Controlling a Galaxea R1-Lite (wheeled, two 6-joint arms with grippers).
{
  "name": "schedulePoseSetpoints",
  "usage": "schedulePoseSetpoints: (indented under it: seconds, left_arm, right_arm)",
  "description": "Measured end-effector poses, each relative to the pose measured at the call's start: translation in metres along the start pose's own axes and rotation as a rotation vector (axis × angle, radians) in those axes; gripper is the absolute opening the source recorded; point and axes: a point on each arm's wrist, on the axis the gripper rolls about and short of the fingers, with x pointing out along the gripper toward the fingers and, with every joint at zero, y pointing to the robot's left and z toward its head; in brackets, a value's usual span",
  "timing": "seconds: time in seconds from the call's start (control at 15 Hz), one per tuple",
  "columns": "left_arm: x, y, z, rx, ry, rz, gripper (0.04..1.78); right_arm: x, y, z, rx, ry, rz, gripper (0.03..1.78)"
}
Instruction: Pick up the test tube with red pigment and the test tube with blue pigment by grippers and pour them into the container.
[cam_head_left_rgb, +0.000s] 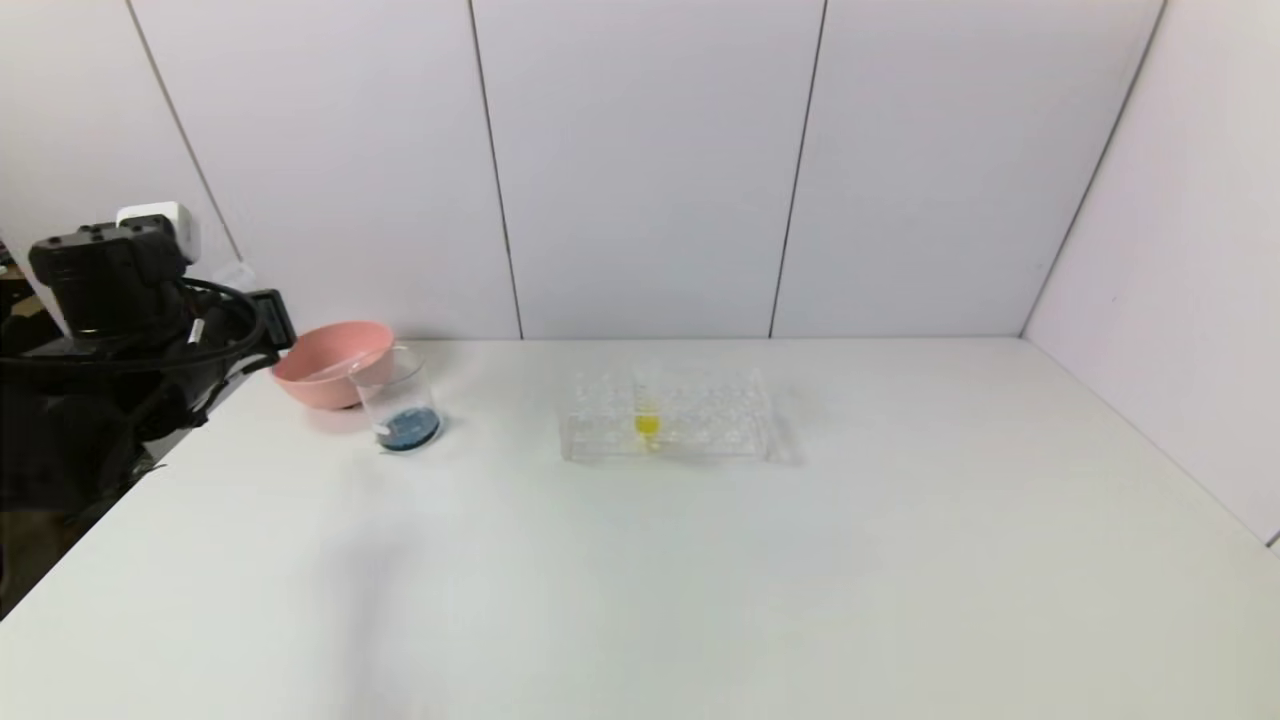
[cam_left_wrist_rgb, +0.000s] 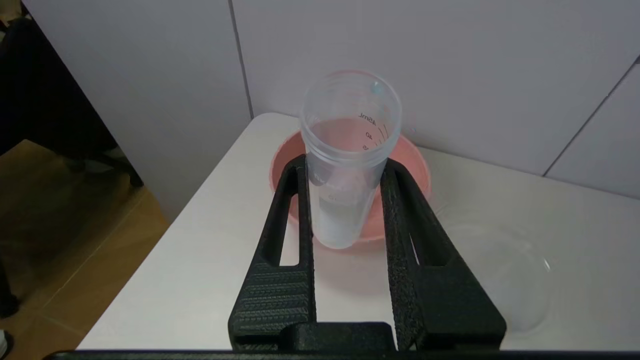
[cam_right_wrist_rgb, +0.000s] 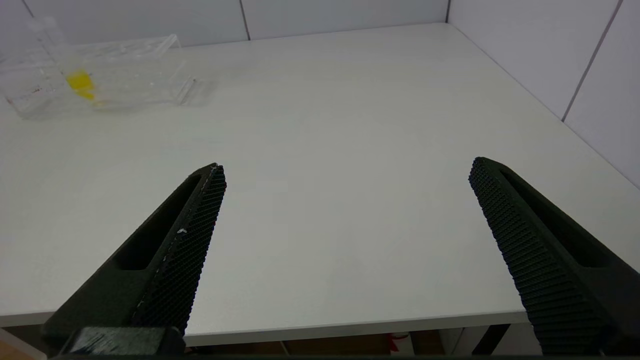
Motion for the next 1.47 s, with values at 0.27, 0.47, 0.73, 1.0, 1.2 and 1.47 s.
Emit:
schedulePoseSetpoints:
  seconds: [0.27, 0.47, 0.73, 1.0, 1.2, 1.47]
  left_arm:
    - [0.050, -0.012, -0.008, 0.001, -0.030, 0.002, 0.42]
    - [0.075, -0.018, -0.021, 0.004, -0.018, 0.010, 0.42]
    - [0.084, -0.019, -0.032, 0.011, 0.004, 0.012, 0.43]
    - [0.087, -0.020, -0.032, 0.009, -0.002, 0.012, 0.67]
    - [0.087, -0.020, -0.032, 0.008, -0.004, 0.014, 1.15]
    - [0.085, -0.020, -0.029, 0.008, -0.011, 0.020, 1.64]
  right_arm:
    - [0.000, 0.000, 0.000, 0.000, 0.000, 0.000, 1.77]
    - [0.000, 0.000, 0.000, 0.000, 0.000, 0.000, 1.77]
    - [0.000, 0.000, 0.000, 0.000, 0.000, 0.000, 1.77]
    - [0.000, 0.000, 0.000, 0.000, 0.000, 0.000, 1.77]
    - [0.000, 0.000, 0.000, 0.000, 0.000, 0.000, 1.77]
    - [0.000, 0.000, 0.000, 0.000, 0.000, 0.000, 1.77]
